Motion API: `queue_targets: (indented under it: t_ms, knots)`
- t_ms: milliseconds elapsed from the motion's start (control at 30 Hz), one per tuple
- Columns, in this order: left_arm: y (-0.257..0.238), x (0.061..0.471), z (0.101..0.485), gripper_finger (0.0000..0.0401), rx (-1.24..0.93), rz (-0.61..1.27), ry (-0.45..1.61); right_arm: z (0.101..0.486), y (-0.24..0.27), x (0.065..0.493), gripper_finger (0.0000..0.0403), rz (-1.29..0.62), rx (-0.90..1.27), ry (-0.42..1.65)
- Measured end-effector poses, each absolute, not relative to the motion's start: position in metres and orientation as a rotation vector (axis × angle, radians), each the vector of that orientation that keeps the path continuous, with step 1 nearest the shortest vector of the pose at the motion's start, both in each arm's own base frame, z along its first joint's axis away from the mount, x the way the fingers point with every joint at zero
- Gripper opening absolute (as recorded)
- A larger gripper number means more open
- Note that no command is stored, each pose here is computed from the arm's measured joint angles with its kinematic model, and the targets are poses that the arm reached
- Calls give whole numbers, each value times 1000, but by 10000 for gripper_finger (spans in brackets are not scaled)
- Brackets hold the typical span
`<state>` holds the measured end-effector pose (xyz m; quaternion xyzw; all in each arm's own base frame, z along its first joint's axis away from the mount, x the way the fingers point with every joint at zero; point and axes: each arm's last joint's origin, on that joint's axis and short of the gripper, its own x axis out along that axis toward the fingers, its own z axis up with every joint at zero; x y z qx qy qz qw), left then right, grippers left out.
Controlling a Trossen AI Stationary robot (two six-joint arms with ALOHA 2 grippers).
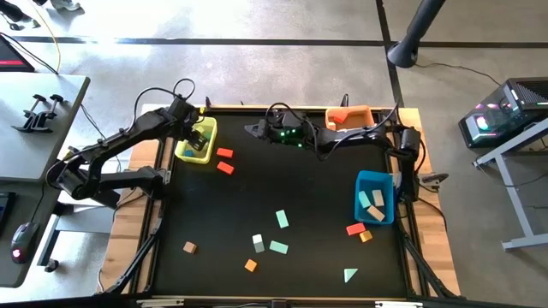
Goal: Sort blocks by size
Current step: Put the yellow square block into the yellow bin, then put the orange rectangle block into the blue bin
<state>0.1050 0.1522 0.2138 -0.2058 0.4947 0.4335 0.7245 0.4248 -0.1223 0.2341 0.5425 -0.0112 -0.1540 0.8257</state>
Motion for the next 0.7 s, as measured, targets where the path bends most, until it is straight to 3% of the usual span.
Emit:
queue_targets:
  t_ms: [233,533,700]
  knots:
    - [155,108,240,248,-423,937,1072,257,-124,399,220,-488,1024,110]
    - [163,123,285,252,-387,771,826,266,-125,349,220,-713,1003,464]
    - [162,133,292,252,-378,643,724,256,-86,348,220,-596,899,726]
